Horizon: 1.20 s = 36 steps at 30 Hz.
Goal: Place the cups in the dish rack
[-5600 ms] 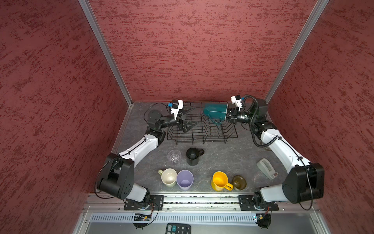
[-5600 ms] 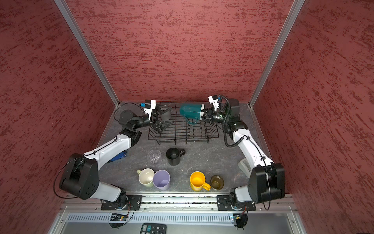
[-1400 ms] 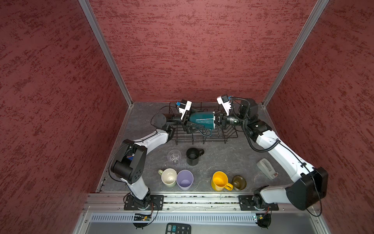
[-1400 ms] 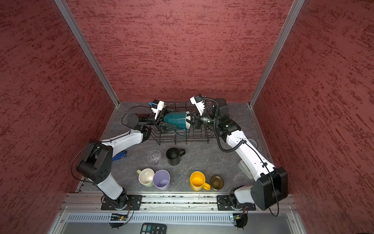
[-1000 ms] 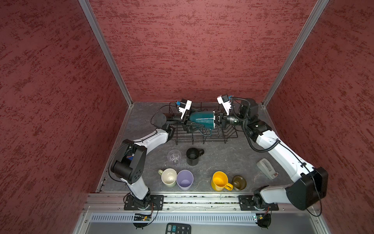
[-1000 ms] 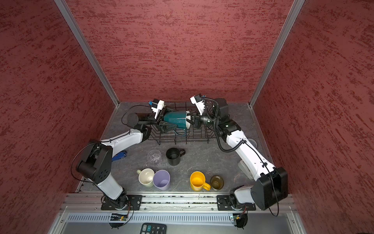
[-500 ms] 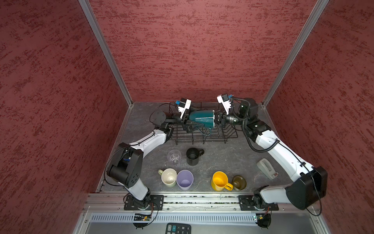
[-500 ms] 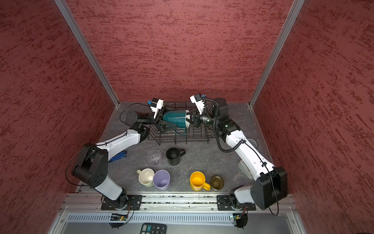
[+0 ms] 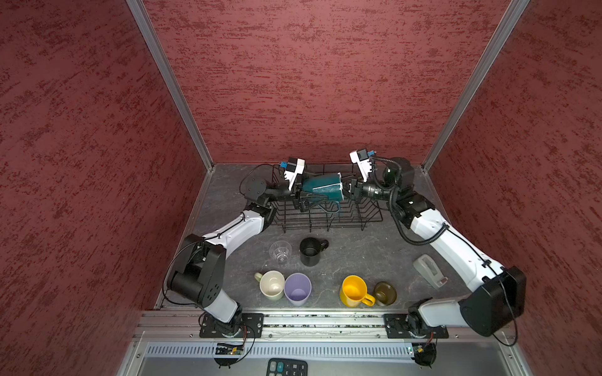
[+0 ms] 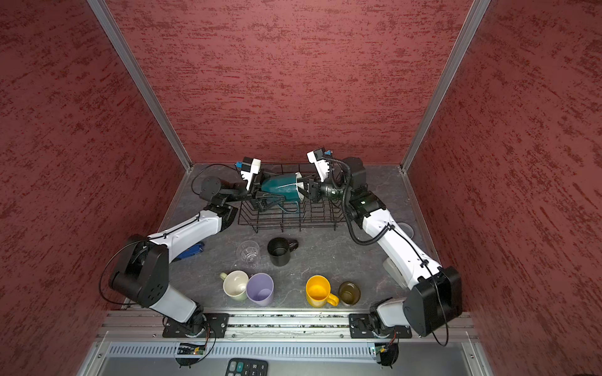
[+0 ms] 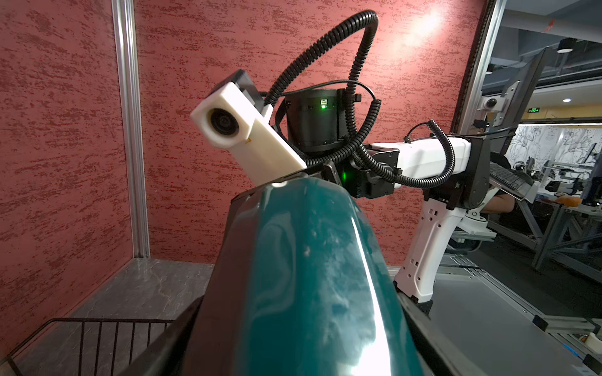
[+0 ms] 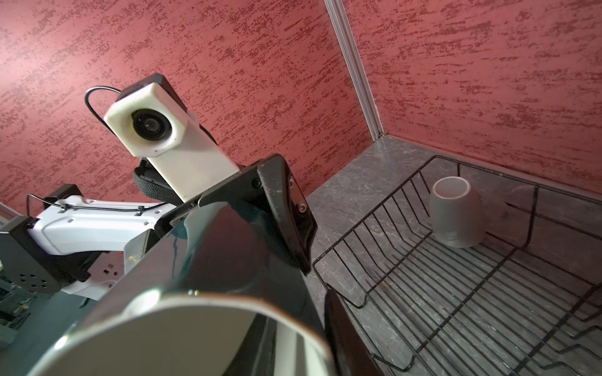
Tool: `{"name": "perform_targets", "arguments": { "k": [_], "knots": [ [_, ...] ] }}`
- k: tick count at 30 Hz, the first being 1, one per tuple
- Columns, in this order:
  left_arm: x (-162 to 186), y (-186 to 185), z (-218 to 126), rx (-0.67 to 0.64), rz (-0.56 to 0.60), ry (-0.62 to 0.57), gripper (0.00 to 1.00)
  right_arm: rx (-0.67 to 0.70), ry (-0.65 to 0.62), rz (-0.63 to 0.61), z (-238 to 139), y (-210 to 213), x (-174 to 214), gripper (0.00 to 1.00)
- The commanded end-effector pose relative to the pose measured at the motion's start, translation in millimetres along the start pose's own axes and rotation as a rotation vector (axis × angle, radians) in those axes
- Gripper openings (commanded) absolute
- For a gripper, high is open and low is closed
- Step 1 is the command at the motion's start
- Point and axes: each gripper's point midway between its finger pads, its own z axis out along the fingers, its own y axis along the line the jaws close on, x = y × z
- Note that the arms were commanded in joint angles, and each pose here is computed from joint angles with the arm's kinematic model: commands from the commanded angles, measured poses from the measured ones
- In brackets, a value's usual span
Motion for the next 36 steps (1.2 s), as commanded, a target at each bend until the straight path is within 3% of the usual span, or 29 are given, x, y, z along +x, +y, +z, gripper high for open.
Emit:
{"name": "perform_targets", "arguments": {
  "k": [1, 8, 24, 29, 36],
  "knots": [
    [-27.9, 5.2, -6.6, -0.083, 0.075, -0.069, 0.0, -0.035, -0.022, -0.018, -1.9, 13.5, -12.0, 0.16],
    [-29.9, 11.1, -11.4, -0.112, 0.061, -0.066, 0.0, 0.002, -0.035, -0.017, -7.9, 10.0, -13.8, 0.36],
    [-24.2, 50.5, -28.2, -0.324, -0.05, 0.001, 0.0, 0.381, -0.175, 0.098, -65.1, -58.1, -35.9, 0.98],
    [-13.5, 71.8, -34.2, -0.437, -0.128, 0.069, 0.0, 0.513, -0.205, 0.152, -84.8, -85.2, -34.4, 0.99],
    [-2.9, 106.0, -45.8, -0.618, -0.232, 0.153, 0.0, 0.583, -0.199, 0.186, -95.7, -101.2, -28.6, 0.99]
  ]
}}
